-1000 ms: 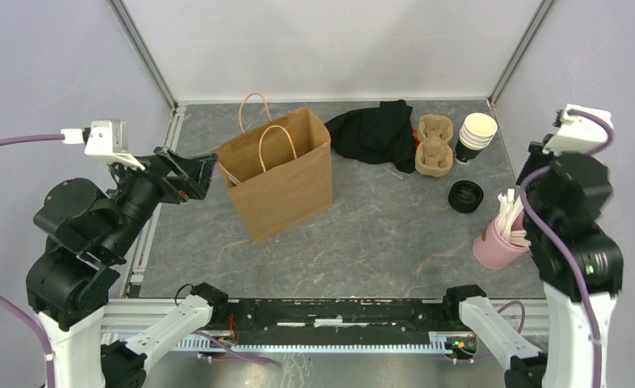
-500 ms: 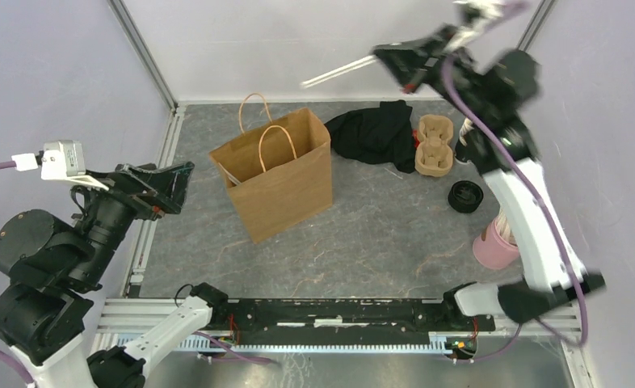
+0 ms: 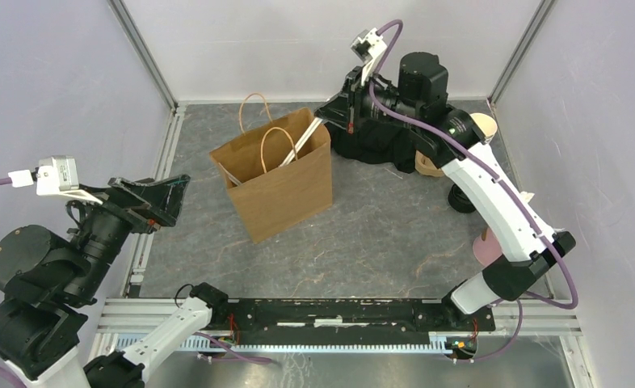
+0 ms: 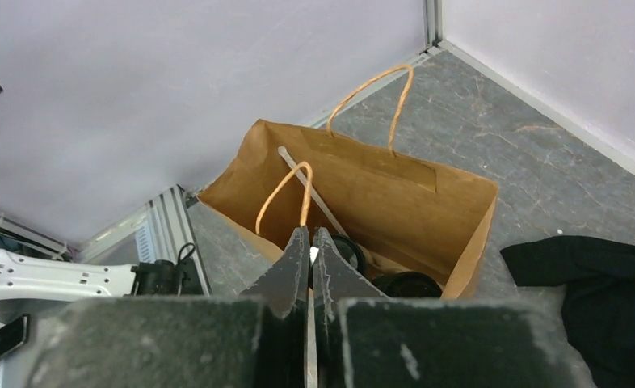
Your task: Pack the takeout coffee
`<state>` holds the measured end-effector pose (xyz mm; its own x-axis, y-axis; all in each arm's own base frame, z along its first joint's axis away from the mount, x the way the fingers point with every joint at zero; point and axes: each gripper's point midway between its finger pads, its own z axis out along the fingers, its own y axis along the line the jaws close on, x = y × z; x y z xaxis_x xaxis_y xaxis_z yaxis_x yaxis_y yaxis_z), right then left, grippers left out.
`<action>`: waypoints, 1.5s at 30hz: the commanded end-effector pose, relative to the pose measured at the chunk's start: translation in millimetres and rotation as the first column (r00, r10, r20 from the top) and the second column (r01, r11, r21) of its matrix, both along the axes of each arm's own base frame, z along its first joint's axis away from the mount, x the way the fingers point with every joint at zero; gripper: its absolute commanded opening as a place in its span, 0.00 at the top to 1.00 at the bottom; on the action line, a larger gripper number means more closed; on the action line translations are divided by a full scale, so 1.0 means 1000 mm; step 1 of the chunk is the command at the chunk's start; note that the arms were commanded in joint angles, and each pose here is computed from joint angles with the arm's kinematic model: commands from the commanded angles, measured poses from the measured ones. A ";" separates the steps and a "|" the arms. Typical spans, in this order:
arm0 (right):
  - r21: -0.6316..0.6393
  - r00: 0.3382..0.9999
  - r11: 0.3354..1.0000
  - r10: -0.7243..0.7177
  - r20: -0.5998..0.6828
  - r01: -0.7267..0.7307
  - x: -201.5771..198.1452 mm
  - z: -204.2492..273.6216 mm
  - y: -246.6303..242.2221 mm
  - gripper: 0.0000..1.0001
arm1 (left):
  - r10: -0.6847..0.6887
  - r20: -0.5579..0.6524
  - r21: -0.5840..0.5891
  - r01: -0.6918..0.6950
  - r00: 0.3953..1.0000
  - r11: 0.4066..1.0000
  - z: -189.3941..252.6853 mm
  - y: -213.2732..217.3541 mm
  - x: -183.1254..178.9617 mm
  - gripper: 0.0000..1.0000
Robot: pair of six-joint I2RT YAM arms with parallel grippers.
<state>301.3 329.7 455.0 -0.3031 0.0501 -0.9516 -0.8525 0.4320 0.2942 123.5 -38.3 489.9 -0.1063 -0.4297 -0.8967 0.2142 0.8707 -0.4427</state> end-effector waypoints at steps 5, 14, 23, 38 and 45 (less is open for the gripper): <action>-0.125 0.999 0.991 -0.036 0.035 0.040 0.001 -0.017 0.043 0.81 | -0.017 -0.009 -0.016 0.017 1.000 1.000 0.005 -0.007 0.006 0.01; -0.060 0.965 0.963 -0.261 0.027 0.262 0.010 0.002 -0.006 0.02 | -0.031 0.020 -0.033 0.032 0.999 0.999 0.020 -0.010 0.007 0.01; -0.145 0.888 0.877 -0.459 0.032 0.458 -0.011 -0.007 -0.093 0.02 | -0.045 -0.002 -0.035 0.045 0.999 0.998 0.013 -0.017 0.014 0.01; -0.149 0.557 0.539 -0.820 0.135 0.829 -0.057 -0.005 -0.240 0.02 | -0.096 -0.009 -0.024 0.096 0.995 0.995 0.011 -0.043 0.045 0.01; -0.017 0.417 0.419 -0.897 0.146 0.908 -0.073 0.031 -0.281 0.02 | -0.110 -0.004 -0.023 0.110 0.994 0.994 0.016 -0.051 0.057 0.01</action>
<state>234.8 82.6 461.4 -0.1330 0.1253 -0.9832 -0.1132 0.9836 0.1407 174.3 -80.1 487.7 -0.1872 -0.3974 -0.8984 0.2611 0.8615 -0.4355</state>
